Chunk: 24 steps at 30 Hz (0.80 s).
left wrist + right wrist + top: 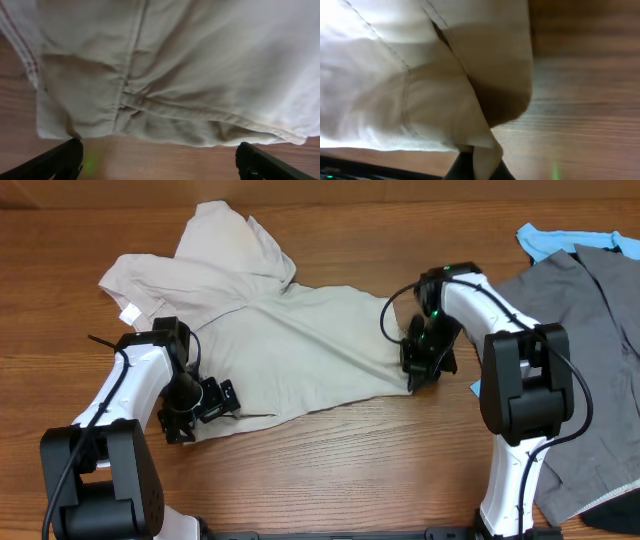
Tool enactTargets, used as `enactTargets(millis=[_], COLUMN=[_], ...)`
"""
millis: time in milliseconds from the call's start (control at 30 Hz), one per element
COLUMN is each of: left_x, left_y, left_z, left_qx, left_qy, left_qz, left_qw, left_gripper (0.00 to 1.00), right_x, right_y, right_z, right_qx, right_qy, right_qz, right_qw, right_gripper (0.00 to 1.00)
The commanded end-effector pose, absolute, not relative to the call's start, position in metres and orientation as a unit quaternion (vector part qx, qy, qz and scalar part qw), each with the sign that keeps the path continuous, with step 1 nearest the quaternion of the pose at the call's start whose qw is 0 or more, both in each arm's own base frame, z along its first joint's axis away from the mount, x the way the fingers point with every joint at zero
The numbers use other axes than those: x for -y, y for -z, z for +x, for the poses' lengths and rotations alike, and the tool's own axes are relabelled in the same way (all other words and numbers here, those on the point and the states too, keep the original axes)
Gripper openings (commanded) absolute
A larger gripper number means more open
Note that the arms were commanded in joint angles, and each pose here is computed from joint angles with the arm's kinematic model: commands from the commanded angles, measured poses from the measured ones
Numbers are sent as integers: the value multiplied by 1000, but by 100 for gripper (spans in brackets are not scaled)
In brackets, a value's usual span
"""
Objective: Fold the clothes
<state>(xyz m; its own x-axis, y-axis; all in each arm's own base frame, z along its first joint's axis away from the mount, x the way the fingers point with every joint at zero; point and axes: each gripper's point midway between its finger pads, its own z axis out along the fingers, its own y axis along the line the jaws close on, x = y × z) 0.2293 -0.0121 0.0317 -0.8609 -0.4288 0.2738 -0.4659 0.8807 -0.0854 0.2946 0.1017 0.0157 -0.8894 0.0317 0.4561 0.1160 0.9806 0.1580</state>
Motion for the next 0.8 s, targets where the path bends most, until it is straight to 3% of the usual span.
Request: enactTargets(millis=[0, 200, 533, 633, 700, 767], left_x=[6, 7, 7, 7, 7, 7], left_y=[-29, -30, -31, -31, -31, -30], left_z=[224, 217, 212, 213, 214, 215], left_qx=[960, 958, 957, 958, 958, 958], left_qy=[-55, -53, -50, -51, -52, -52], left_qz=[242, 242, 239, 239, 239, 239], left_qw=[132, 146, 155, 153, 152, 149], left_gripper=[86, 69, 70, 72, 74, 75], right_x=[-94, -87, -84, -87, -89, -92], right_y=[-24, -31, -61, -73, -76, -78], right_z=[278, 241, 182, 189, 203, 216], right_qx=[974, 980, 980, 981, 981, 981], right_qy=[75, 78, 110, 126, 137, 145], right_qz=[-44, -88, -130, -133, -131, -127], right_qw=[208, 163, 107, 68, 36, 11], right_gripper=[4, 4, 5, 19, 52, 62])
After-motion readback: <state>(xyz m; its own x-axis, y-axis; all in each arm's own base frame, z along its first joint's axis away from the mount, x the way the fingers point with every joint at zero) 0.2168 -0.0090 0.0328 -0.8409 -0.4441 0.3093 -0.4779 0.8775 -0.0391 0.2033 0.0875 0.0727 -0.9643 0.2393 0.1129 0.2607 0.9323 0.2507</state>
